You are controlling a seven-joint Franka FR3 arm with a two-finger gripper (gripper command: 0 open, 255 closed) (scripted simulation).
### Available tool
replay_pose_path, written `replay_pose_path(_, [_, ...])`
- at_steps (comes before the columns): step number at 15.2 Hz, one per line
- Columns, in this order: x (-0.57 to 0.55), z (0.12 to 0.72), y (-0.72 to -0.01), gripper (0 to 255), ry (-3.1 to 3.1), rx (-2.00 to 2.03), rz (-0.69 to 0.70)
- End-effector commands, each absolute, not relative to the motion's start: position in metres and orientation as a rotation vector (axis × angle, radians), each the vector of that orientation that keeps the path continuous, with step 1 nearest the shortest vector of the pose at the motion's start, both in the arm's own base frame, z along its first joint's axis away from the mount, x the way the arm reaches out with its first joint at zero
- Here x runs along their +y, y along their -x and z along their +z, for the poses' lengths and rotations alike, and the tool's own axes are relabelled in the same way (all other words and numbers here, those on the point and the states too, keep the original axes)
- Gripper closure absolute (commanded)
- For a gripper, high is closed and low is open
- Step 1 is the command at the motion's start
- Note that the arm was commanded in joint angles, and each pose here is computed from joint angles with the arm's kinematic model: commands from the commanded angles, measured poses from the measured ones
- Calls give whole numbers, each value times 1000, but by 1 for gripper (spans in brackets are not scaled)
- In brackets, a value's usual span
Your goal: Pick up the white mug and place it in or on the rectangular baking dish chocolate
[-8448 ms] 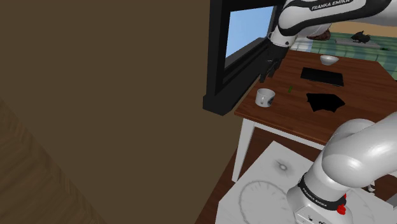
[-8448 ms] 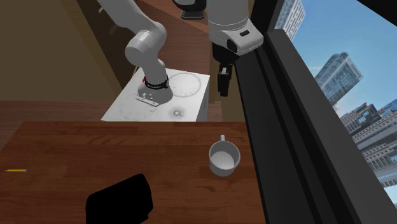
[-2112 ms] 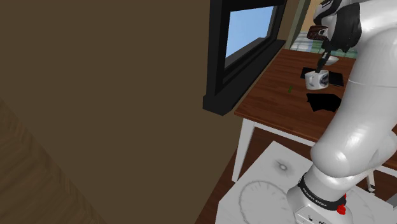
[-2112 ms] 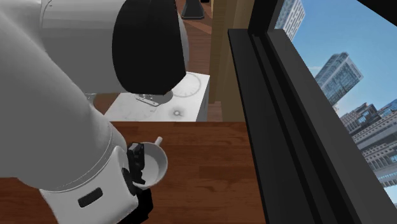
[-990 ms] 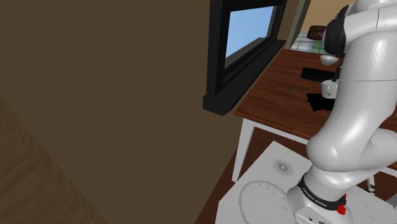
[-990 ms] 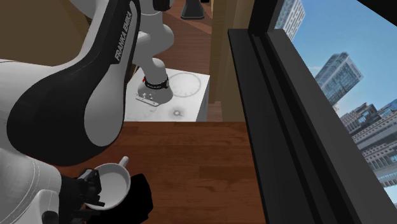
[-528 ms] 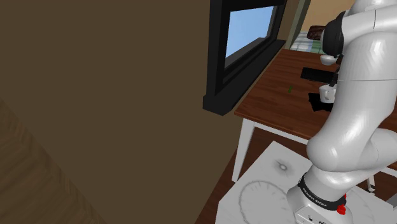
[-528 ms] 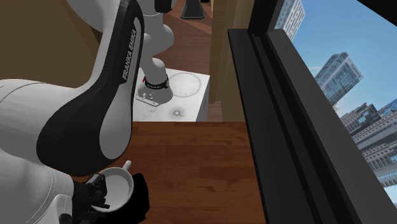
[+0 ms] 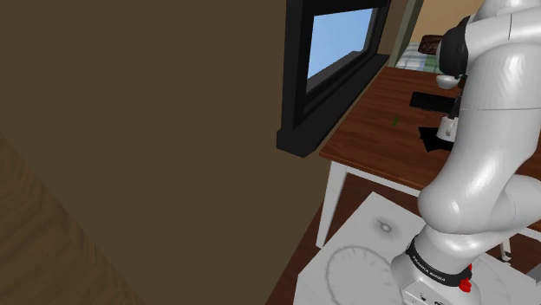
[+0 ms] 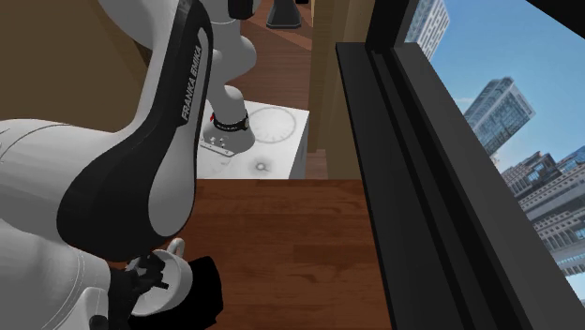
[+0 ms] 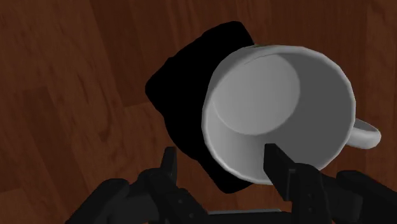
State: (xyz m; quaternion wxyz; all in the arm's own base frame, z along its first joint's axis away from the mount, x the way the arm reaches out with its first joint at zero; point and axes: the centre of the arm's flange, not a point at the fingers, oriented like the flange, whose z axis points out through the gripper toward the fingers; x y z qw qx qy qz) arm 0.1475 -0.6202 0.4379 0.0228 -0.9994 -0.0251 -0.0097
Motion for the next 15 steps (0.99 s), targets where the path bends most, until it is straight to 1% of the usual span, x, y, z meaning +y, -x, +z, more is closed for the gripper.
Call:
replay_pose_path(1, [-620, 437, -148, 0, 3093, -78, -29])
replay_pose_path(4, [-620, 437, -148, 0, 3093, -78, -29])
replay_pose_path(8, [-622, 487, -147, 0, 3093, -78, -29])
replay_pose_path(15, [-622, 487, -147, 0, 3093, -78, -29])
